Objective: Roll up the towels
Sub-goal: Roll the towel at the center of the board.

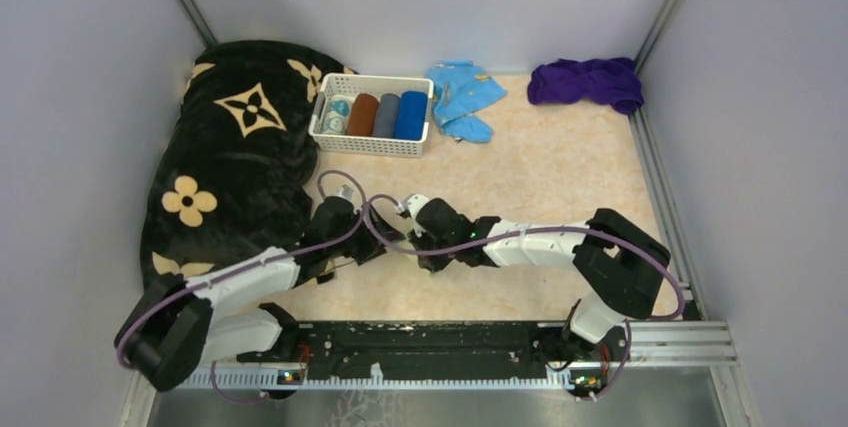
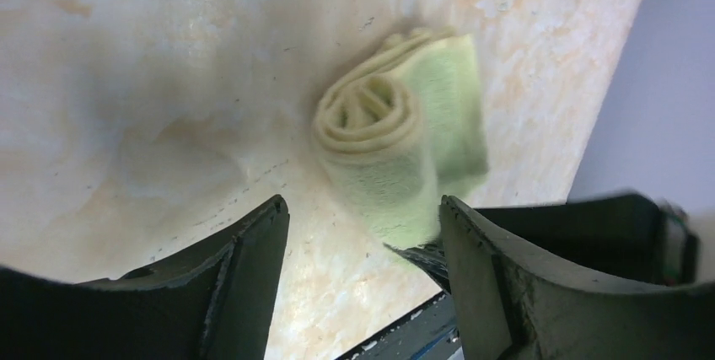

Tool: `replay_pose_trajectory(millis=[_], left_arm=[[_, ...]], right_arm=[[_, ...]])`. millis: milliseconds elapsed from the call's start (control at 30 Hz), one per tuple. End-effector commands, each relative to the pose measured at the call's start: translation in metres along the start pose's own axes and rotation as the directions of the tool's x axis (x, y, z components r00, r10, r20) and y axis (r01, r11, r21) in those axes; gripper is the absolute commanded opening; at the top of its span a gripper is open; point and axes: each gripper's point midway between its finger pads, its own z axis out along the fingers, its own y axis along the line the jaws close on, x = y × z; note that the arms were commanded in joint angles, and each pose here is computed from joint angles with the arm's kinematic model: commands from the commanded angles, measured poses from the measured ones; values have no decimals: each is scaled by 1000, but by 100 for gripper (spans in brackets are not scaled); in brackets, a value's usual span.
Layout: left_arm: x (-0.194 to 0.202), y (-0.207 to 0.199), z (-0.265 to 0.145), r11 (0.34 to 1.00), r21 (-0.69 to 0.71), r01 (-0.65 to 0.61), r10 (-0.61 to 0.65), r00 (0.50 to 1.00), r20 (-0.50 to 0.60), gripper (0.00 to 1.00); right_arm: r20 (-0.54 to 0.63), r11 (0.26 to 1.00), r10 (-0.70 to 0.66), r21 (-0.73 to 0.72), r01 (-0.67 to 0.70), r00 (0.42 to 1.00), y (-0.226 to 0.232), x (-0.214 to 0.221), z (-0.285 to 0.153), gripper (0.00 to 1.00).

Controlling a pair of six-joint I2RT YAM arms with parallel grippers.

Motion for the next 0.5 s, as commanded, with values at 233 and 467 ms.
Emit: replay_pose_trajectory(millis=[233,467], left_arm=[[14,0,-21,993,109,37,-37,999,-4,70],[23,9,-1,998,40,51,-47,996,-73,63]], right_arm=[[-191,539,425,-732,-417,885,50,-22,-17,8],[-305,453,536,-683,-573,787,34,2,4,11]])
